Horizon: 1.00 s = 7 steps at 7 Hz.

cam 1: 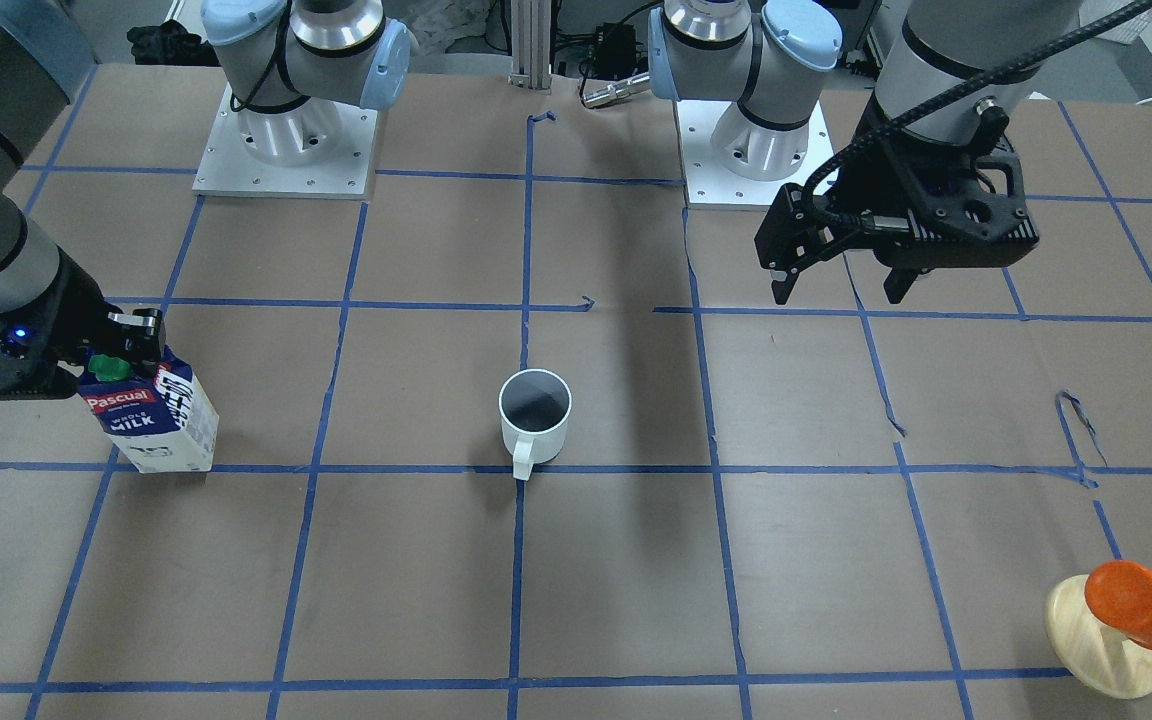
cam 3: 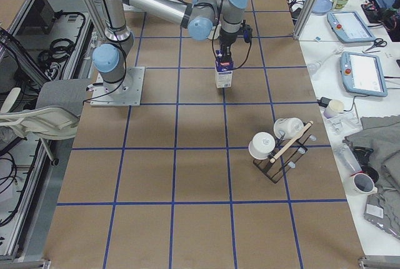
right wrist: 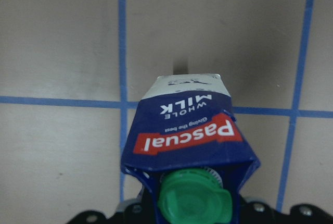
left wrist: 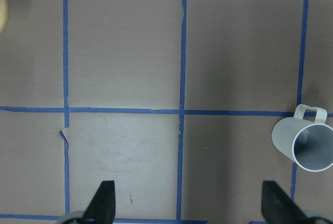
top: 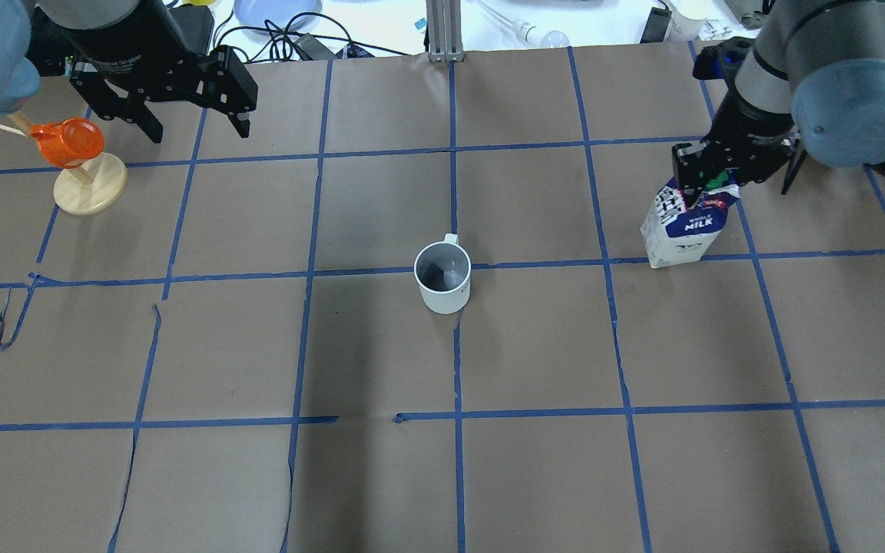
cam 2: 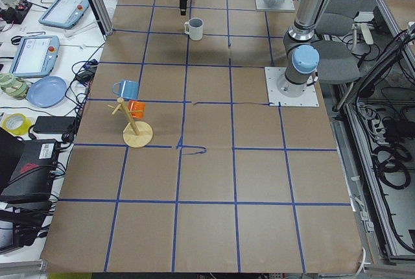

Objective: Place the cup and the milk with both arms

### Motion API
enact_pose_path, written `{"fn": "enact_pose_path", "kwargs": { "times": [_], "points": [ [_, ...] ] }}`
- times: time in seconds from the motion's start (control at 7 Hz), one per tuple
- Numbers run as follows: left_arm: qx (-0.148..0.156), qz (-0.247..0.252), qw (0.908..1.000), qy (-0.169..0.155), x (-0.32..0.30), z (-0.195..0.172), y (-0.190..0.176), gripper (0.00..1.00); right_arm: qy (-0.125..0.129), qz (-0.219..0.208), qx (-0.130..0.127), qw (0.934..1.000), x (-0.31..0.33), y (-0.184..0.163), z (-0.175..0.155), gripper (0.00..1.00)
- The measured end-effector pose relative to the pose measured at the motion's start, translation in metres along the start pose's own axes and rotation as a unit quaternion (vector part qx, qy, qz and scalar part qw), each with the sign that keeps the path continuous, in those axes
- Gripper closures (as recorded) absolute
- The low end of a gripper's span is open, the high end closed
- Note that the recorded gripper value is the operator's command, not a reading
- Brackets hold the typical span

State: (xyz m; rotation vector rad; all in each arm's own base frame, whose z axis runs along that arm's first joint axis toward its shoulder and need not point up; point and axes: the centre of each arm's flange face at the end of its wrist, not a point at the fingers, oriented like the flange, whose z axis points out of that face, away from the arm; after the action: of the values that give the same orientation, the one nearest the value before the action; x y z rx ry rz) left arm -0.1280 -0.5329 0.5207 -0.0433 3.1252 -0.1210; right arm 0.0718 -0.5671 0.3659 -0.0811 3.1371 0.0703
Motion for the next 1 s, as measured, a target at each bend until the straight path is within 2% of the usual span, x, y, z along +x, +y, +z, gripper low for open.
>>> {"fn": "enact_pose_path", "kwargs": {
  "times": [0.29, 0.71, 1.0],
  "points": [
    [0.0, 0.002, 1.0, -0.002, 0.0, 0.0, 0.0, 0.0, 0.001, 0.014, 0.008, 0.9999, -0.095, -0.017, -0.004, 0.73],
    [0.0, 0.001, 1.0, -0.003, -0.001, 0.0, 0.0, 0.0, -0.014, 0.049, -0.004, 0.9987, -0.194, 0.008, 0.006, 0.72],
    [0.0, 0.002, 1.0, -0.004, -0.001, 0.0, 0.0, 0.0, -0.014, 0.048, -0.016, 0.9986, -0.218, 0.025, 0.019, 0.7]
  ]
}}
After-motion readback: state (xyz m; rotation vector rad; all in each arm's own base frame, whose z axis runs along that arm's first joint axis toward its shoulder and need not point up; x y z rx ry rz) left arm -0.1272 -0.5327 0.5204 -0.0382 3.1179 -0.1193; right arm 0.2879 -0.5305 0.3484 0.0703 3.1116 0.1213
